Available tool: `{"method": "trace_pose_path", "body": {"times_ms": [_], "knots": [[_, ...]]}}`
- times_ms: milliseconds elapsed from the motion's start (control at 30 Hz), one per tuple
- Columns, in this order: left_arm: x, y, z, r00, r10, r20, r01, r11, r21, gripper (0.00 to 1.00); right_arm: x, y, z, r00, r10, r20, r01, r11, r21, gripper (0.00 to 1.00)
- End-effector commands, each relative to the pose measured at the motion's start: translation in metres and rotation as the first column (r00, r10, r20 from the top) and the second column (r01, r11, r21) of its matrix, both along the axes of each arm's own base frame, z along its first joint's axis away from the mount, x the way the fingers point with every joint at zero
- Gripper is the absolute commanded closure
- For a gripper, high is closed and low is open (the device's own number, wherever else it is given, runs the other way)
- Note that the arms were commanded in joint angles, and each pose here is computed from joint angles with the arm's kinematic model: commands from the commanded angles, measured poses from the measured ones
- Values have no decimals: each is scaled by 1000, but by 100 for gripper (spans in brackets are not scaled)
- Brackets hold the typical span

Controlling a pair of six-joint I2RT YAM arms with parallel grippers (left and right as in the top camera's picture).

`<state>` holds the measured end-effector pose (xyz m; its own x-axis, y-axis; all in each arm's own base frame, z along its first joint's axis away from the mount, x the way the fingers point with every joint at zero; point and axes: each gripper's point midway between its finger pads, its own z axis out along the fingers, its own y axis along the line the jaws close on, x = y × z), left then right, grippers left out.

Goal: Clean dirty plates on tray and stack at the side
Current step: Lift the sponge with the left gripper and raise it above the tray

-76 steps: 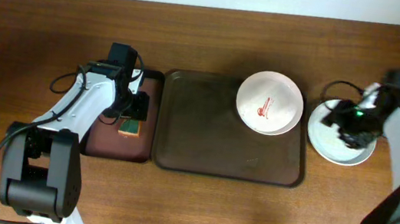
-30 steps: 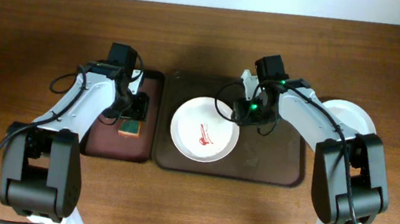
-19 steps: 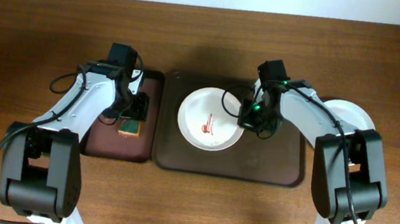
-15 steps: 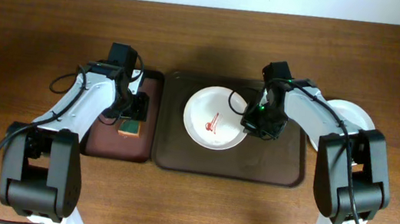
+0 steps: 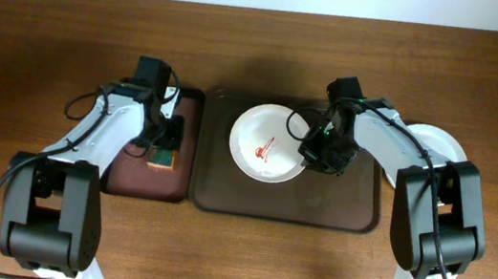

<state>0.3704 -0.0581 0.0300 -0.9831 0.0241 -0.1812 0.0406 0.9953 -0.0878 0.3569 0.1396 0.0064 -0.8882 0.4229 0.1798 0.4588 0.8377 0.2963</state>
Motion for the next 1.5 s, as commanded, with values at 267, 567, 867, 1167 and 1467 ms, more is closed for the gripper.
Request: {"method": "trace_pose_path", "body": {"times_ms": [267,567,867,1167,1467], "knots": [[-12,0,-12,1000,-1,3,1,1000,-11,100,-7,-5,-6,999,-12,-29,11,1000,-24,96],[29,-13,66,983,-9,184,23,997,-75,100,-10,-5,-6,999,10,-35,-11,1000,-26,96],[34,-13,175,878,5,478,50,994,-101,100,-10,-5,-6,999,13,-34,-14,1000,-26,96],[20,-11,236,783,17,622,66,992,-110,100,-10,-5,-6,999,13,-35,-14,1000,-26,96],[17,-11,267,718,47,694,65,989,-134,100,-10,-5,-6,999,12,-35,-13,1000,-26,96]]}}
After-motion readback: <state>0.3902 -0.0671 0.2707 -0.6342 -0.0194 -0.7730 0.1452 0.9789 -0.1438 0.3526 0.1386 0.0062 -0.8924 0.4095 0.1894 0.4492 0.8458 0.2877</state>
